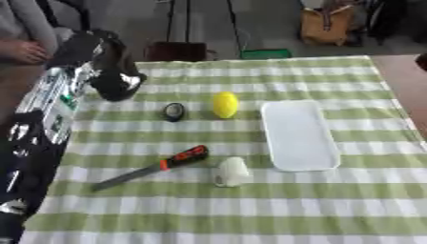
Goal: Pick up objects on the table and place them in the box.
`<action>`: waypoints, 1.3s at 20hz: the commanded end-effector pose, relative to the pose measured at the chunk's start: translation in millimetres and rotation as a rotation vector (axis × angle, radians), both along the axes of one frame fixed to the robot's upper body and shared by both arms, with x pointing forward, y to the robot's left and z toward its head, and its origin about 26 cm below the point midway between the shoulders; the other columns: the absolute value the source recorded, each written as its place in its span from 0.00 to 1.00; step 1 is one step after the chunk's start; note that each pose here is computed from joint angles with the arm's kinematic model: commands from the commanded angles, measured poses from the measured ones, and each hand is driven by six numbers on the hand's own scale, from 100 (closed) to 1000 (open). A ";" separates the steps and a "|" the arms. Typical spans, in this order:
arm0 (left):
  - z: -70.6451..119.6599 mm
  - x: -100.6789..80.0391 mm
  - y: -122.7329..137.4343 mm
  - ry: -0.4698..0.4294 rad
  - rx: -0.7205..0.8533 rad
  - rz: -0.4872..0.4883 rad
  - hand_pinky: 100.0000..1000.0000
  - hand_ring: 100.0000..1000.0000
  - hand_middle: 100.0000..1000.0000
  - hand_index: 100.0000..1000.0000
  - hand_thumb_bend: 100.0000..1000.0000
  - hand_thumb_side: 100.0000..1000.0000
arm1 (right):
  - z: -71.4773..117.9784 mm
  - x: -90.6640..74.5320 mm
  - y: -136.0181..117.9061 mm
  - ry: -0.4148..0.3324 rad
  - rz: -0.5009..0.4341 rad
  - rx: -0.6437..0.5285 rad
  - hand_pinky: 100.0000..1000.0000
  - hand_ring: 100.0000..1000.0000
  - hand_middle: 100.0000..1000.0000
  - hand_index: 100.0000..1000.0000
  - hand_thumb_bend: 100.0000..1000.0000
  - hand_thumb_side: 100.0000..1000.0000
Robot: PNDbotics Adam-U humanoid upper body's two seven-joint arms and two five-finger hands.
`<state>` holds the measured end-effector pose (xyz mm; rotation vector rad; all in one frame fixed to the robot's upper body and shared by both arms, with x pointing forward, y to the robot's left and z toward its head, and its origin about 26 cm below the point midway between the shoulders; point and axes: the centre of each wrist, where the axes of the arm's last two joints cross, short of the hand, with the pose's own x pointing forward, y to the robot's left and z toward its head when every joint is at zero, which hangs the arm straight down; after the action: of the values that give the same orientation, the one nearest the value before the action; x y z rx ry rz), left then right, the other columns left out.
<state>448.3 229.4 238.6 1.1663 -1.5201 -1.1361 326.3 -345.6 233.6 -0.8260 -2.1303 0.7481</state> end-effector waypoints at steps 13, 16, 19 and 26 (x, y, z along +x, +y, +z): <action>-5.1 7.8 -163.2 -0.056 0.174 -0.423 0.16 0.38 0.61 0.77 0.23 0.06 | 38.0 5.9 33.9 -0.094 0.165 -0.051 0.50 0.55 0.66 0.84 0.68 0.50; -21.2 3.8 -178.6 -0.065 0.194 -0.486 0.18 0.39 0.62 0.77 0.25 0.08 | 41.1 5.7 36.6 -0.102 0.177 -0.055 0.50 0.56 0.66 0.84 0.68 0.50; -38.1 1.6 -185.0 -0.050 0.212 -0.519 0.18 0.40 0.62 0.77 0.27 0.11 | 41.7 5.4 36.6 -0.104 0.176 -0.054 0.50 0.55 0.66 0.84 0.68 0.50; -77.6 1.3 -183.9 0.028 0.288 -0.541 0.28 0.44 0.66 0.79 0.33 0.20 | 38.6 4.6 32.1 -0.097 0.157 -0.050 0.50 0.55 0.65 0.84 0.68 0.50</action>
<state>449.4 49.2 154.2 0.9157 -1.7261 -1.7554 334.9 -310.5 261.4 -0.7094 -2.2666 0.8584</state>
